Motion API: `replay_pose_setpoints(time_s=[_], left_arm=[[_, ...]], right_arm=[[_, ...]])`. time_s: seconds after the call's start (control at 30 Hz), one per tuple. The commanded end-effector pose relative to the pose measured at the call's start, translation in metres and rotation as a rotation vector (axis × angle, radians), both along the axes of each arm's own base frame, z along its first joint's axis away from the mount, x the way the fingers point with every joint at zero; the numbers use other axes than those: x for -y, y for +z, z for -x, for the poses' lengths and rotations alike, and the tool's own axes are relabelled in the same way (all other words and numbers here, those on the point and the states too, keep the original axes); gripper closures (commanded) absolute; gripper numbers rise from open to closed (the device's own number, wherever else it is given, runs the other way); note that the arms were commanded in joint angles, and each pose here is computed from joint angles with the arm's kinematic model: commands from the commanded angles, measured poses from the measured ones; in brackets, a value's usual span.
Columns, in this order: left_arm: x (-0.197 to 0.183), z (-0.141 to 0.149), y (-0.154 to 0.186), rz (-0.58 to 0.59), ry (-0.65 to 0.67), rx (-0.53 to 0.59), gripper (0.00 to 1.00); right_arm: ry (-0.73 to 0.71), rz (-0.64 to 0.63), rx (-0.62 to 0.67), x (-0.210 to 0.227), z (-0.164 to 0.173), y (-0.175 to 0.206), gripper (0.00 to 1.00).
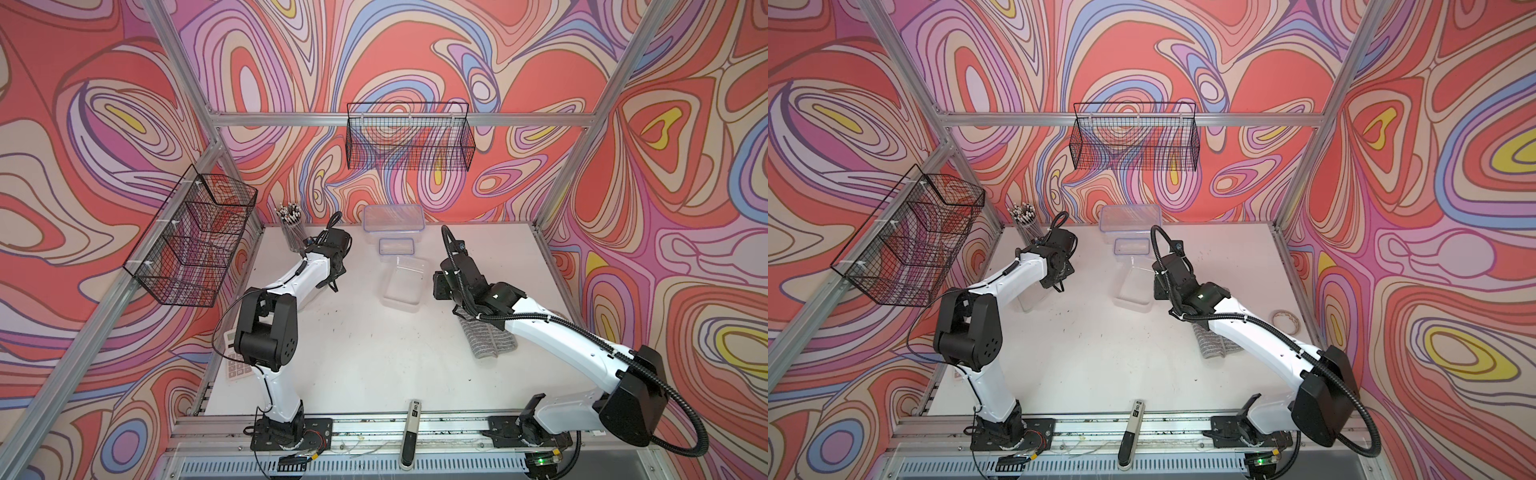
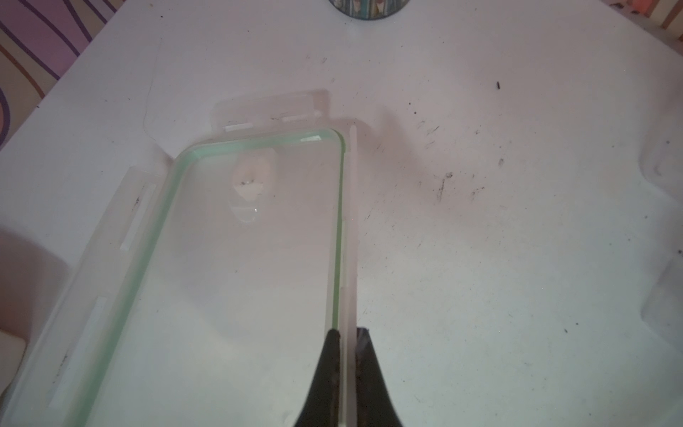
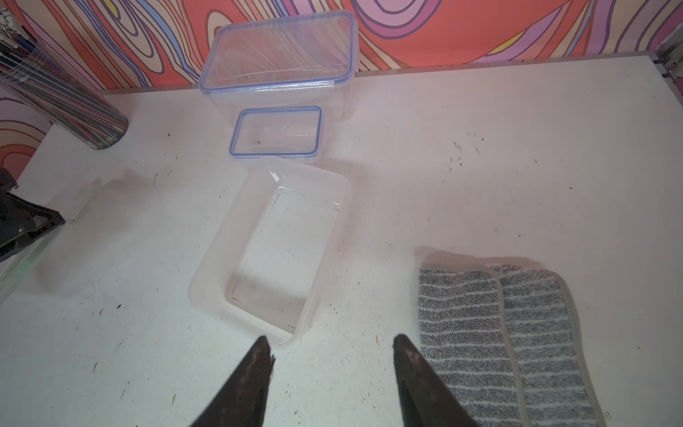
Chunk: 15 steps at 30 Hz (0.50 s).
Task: Wipe the insides of the lunch boxes
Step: Place the lid at the center of the board.
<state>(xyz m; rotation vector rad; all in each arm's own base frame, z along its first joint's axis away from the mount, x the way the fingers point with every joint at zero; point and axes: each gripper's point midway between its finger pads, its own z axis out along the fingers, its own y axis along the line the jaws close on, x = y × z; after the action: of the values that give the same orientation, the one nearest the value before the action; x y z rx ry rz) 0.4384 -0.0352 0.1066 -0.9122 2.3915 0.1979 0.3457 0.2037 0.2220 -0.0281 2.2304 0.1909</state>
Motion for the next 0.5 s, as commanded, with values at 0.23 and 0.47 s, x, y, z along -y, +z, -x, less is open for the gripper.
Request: replay_pose_setpoints(time_s=[0.23,0.47], left_arm=[[-0.016,-0.006,-0.018,0.006,0.225,0.039,0.99],[-0.024,-0.013,-0.015,0.032,0.333,0.115,0.92]], right_arm=[[-0.048,-0.012,0.015,0.015,0.007,0.012,0.45],[-0.065,-0.016,0.01,0.02,0.011,0.01,0.45]])
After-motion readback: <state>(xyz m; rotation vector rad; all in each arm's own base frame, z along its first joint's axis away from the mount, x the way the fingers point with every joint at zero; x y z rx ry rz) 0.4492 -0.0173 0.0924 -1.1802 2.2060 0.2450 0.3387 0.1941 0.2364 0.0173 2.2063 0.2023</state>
